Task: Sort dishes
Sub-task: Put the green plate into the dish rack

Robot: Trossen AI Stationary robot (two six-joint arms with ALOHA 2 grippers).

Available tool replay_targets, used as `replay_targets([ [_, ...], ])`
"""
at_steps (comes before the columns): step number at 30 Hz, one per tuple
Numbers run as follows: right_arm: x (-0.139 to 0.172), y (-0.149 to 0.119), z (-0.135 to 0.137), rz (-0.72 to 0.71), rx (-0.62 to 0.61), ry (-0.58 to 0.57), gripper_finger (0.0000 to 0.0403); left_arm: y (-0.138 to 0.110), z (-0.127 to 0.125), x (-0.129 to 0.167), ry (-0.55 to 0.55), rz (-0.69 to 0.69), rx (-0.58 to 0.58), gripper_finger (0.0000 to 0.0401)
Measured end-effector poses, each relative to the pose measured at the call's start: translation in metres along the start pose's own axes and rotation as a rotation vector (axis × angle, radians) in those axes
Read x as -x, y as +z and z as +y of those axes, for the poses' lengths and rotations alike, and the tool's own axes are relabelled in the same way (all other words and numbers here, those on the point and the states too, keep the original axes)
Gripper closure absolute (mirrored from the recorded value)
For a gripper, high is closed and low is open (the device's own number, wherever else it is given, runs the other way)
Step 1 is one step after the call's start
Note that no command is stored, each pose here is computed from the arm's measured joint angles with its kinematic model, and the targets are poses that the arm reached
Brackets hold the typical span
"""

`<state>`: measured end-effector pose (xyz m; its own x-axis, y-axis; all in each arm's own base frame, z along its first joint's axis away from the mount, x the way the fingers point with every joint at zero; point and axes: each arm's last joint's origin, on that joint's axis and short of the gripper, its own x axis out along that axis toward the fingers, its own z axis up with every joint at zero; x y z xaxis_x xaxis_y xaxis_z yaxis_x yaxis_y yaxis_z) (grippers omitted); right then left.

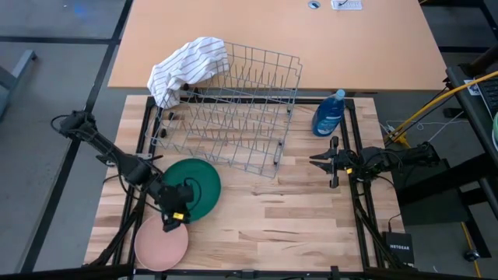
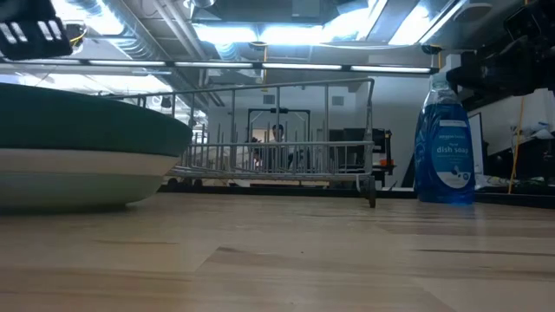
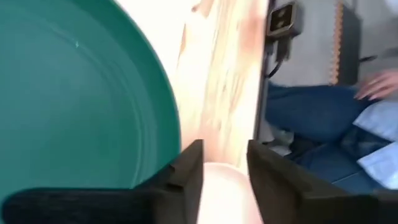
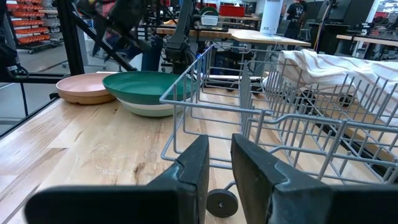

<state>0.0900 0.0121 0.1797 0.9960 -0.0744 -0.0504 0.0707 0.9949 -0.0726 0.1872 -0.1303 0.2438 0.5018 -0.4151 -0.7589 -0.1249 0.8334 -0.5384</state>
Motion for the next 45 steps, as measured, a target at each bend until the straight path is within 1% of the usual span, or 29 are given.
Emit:
replay_targets([
  [4, 0.000, 0.000, 0.000, 0.000, 0.000, 0.000, 0.0331, -0.006, -0.002, -0.017, 0.041, 0.057, -0.106, 0.0230],
  [6, 0.000, 0.000, 0.000, 0.000, 0.000, 0.000, 0.0331, -0.009, -0.001, -0.026, 0.065, 0.089, -0.145, 0.0216],
  [9, 0.000, 0.000, 0.000, 0.000, 0.000, 0.000, 0.0331, -0.013, 0.000, -0.038, 0.096, 0.125, -0.158, 0.0207],
  [17, 0.000, 0.000, 0.000, 0.000, 0.000, 0.000, 0.0331, -0.014, 0.003, -0.049, 0.139, 0.153, -0.155, 0.0205],
  [24, 0.000, 0.000, 0.000, 0.000, 0.000, 0.000, 0.0331, -0.013, 0.005, -0.049, 0.182, 0.104, -0.161, 0.0205],
  [32, 0.000, 0.000, 0.000, 0.000, 0.000, 0.000, 0.0331, -0.011, 0.006, -0.050, 0.224, 0.070, -0.222, 0.0205],
  [38, 0.000, 0.000, 0.000, 0.000, 0.000, 0.000, 0.0331, -0.013, 0.010, -0.060, 0.267, 0.097, -0.267, 0.0205],
  [41, 0.000, 0.000, 0.000, 0.000, 0.000, 0.000, 0.0331, -0.014, 0.011, -0.065, 0.284, 0.108, -0.270, 0.0206],
  [43, 0.000, 0.000, 0.000, 0.000, 0.000, 0.000, 0.0331, -0.015, 0.012, -0.067, 0.291, 0.114, -0.270, 0.0212],
  [45, 0.000, 0.000, 0.000, 0.001, 0.000, 0.000, 0.0331, -0.014, 0.012, -0.067, 0.289, 0.114, -0.268, 0.0228],
])
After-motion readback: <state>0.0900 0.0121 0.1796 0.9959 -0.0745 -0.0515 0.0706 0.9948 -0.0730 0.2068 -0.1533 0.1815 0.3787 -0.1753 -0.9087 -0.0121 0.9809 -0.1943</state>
